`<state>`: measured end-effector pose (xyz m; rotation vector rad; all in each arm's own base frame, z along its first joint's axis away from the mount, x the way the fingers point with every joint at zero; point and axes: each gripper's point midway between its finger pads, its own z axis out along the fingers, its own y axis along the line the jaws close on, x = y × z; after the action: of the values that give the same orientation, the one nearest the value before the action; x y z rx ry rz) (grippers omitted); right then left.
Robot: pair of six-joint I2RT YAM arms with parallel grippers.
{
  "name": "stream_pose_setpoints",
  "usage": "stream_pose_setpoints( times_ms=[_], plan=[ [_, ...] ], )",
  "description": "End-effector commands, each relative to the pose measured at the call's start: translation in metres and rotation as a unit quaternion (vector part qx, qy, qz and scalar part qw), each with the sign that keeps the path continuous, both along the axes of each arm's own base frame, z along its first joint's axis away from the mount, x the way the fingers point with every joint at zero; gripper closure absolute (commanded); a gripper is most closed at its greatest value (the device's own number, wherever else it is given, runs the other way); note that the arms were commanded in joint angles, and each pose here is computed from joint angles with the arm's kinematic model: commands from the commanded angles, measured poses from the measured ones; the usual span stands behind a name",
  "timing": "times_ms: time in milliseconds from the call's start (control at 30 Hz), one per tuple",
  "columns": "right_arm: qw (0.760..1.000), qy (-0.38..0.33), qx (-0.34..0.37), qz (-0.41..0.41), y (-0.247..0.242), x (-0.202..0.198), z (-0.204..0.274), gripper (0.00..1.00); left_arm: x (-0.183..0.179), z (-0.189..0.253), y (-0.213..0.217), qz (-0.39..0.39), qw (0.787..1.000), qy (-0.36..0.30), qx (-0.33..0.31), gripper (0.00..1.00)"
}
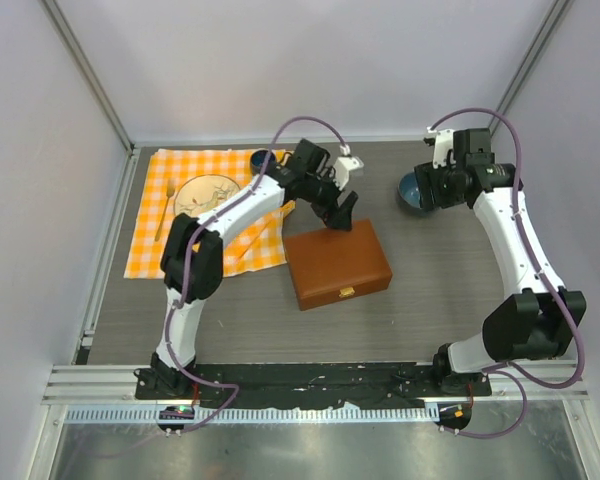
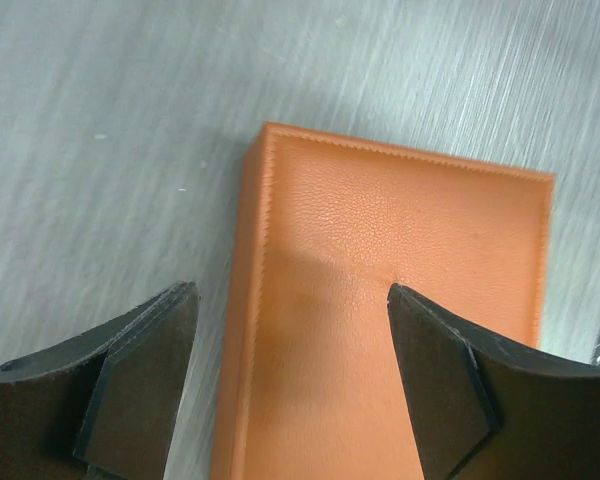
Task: Organize the mixed jewelry
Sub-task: Move the jewelry box to the center of the board, then reset both arms
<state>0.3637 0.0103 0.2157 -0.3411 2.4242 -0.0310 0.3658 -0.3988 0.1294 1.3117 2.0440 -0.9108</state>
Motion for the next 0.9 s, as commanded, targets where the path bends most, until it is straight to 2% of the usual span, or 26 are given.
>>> stream_pose_setpoints(
  times_ms=[0,167,267,333,400,433,567,667,733,867],
  plan=[
    [0.998,-0.062,0.021,-0.020,-0.002,0.009,0.037,0.29,0.022,0.132,0.025,0.093,0.988,-0.057,-0.108,0.19],
    [0.995,-0.086,0.040,-0.026,0.001,0.014,0.047,0.28,0.011,0.206,0.063,0.146,0.971,-0.077,-0.171,0.18],
    [0.993,-0.103,0.045,-0.049,-0.009,0.016,0.055,0.27,0.009,0.225,0.088,0.181,0.962,-0.087,-0.184,0.18],
    [0.990,-0.114,0.045,-0.064,-0.013,0.017,0.059,0.27,0.002,0.252,0.113,0.206,0.950,-0.118,-0.200,0.17],
    [0.987,-0.141,0.044,-0.071,-0.016,0.017,0.072,0.27,0.001,0.250,0.133,0.239,0.942,-0.137,-0.191,0.16],
    [0.985,-0.150,0.040,-0.080,-0.019,0.016,0.075,0.27,-0.004,0.264,0.151,0.257,0.933,-0.160,-0.195,0.15],
    [0.971,-0.206,0.046,-0.109,-0.026,0.022,0.102,0.26,0.001,0.254,0.200,0.335,0.911,-0.169,-0.172,0.14],
    [0.962,-0.233,0.059,-0.126,-0.027,0.027,0.118,0.25,0.008,0.256,0.238,0.394,0.885,-0.184,-0.164,0.14],
    [0.958,-0.247,0.065,-0.133,-0.028,0.030,0.125,0.25,0.017,0.259,0.267,0.443,0.860,-0.202,-0.151,0.13],
    [0.943,-0.290,0.067,-0.150,-0.034,0.038,0.147,0.25,0.026,0.270,0.303,0.489,0.826,-0.240,-0.144,0.12]
  ],
)
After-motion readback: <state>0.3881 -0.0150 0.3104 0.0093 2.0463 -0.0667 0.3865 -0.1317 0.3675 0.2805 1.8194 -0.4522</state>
